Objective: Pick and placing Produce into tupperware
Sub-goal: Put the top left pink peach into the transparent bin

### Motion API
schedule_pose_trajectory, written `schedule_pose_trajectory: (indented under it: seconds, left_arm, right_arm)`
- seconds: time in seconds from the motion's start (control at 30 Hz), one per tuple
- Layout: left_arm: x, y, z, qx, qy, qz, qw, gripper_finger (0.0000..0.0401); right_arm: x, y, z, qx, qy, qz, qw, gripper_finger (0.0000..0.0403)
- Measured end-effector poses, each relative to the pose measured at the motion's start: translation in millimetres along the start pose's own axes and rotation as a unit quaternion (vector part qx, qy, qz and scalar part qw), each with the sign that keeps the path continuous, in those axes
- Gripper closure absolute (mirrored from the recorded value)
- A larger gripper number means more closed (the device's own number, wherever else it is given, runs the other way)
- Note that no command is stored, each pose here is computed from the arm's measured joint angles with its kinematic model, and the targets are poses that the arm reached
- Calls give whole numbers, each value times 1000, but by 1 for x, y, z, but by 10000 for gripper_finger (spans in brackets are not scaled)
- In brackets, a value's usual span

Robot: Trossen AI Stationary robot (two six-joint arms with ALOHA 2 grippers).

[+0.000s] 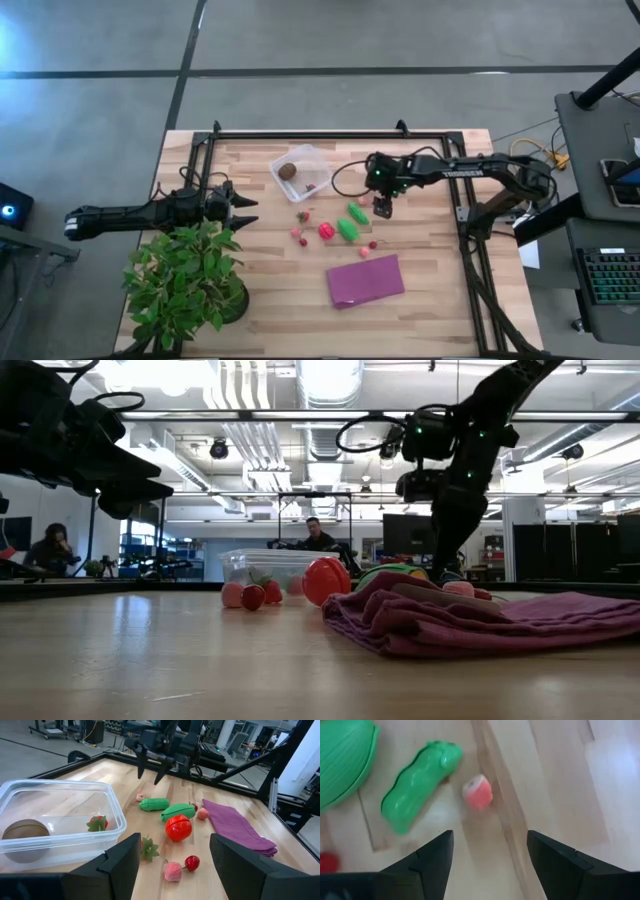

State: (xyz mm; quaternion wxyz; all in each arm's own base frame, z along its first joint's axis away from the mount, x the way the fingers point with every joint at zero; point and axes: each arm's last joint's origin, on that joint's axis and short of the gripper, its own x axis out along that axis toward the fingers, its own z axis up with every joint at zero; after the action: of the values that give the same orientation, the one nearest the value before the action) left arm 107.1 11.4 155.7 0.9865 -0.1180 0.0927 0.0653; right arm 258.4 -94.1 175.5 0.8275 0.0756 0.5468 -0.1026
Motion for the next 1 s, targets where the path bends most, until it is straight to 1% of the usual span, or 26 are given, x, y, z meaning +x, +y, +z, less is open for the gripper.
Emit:
schedule_pose_trajectory:
  seconds: [0.1,0.23,0.33,0.57,0.83,1.0]
  left_arm:
    - [0,0,0,0,1,0,1000,177]
    - [0,0,0,0,1,0,1000,177]
    - [0,0,0,0,0,0,1000,177]
    - [0,0,0,0,0,0,1000,177]
    - [0,0,0,0,0,0,1000,177]
    - [0,0,0,0,1,0,1000,177]
  right_arm:
    - [3,-1,4,-2,-32,-3,999,161]
    - [4,-1,8,-37,-54,-8,998,165]
    - [9,-1,7,-55,-42,-6,998,165]
    - [34,9,4,-82,-3,11,997,161]
    - [37,9,9,-84,-24,4,996,166]
    - [44,8,9,-81,-21,5,997,176]
